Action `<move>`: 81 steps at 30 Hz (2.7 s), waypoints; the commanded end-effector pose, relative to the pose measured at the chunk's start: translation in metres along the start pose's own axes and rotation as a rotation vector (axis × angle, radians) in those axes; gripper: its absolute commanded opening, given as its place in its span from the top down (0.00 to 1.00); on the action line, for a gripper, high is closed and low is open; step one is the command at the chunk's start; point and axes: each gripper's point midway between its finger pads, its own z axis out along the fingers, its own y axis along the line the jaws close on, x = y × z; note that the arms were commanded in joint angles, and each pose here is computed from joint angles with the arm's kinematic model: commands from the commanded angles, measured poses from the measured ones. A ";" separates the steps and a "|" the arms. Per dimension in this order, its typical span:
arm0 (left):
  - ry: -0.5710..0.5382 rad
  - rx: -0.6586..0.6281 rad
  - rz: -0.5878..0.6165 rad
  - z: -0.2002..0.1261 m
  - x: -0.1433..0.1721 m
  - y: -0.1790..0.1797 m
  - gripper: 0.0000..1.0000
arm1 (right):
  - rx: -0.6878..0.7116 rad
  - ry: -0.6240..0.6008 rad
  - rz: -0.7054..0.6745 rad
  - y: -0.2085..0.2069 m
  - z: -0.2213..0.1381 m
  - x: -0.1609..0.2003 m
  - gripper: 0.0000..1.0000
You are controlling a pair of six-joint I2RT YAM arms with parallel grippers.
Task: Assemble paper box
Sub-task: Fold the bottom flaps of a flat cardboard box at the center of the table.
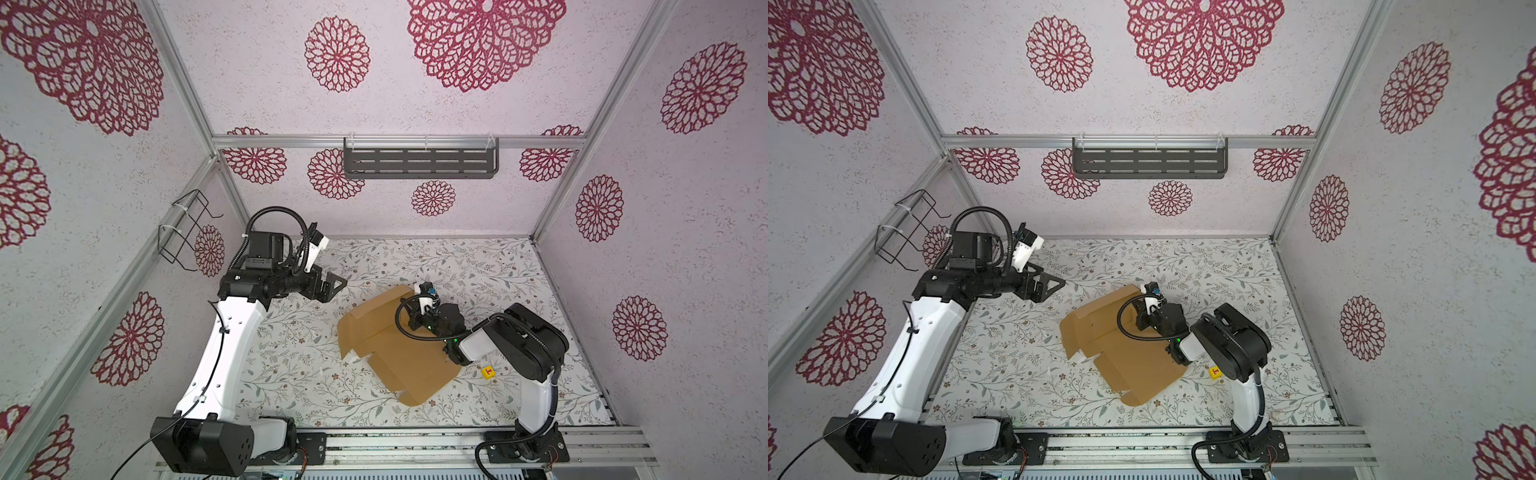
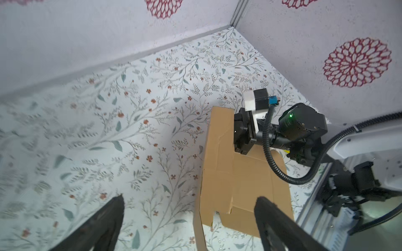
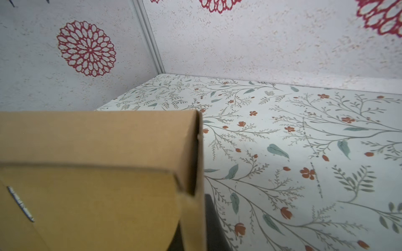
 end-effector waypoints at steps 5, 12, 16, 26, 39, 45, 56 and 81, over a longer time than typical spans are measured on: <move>0.029 0.226 -0.165 0.049 0.030 -0.025 0.03 | -0.042 -0.045 -0.077 0.016 0.004 -0.008 0.79; 0.185 0.190 -0.101 0.085 0.061 -0.031 0.01 | -0.022 -0.035 -0.082 0.014 0.002 0.000 0.71; 0.203 0.170 -0.115 0.092 0.065 -0.026 0.09 | -0.022 -0.018 -0.076 0.013 0.001 0.007 0.69; 0.211 0.159 -0.145 0.097 0.070 -0.022 0.21 | -0.017 0.008 -0.071 0.011 0.004 0.022 0.77; 0.205 0.165 -0.140 0.097 0.072 -0.024 0.22 | -0.009 -0.005 -0.098 0.010 0.005 0.018 1.00; 0.200 0.177 -0.139 0.095 0.071 -0.026 0.22 | 0.020 -0.019 -0.098 0.007 0.002 0.012 0.99; 0.189 0.162 -0.114 0.092 0.068 -0.025 0.20 | 0.048 -0.077 -0.105 0.008 -0.005 -0.013 0.63; 0.061 0.085 -0.102 0.054 0.037 -0.001 0.09 | 0.056 -0.003 -0.185 0.007 0.004 -0.014 0.65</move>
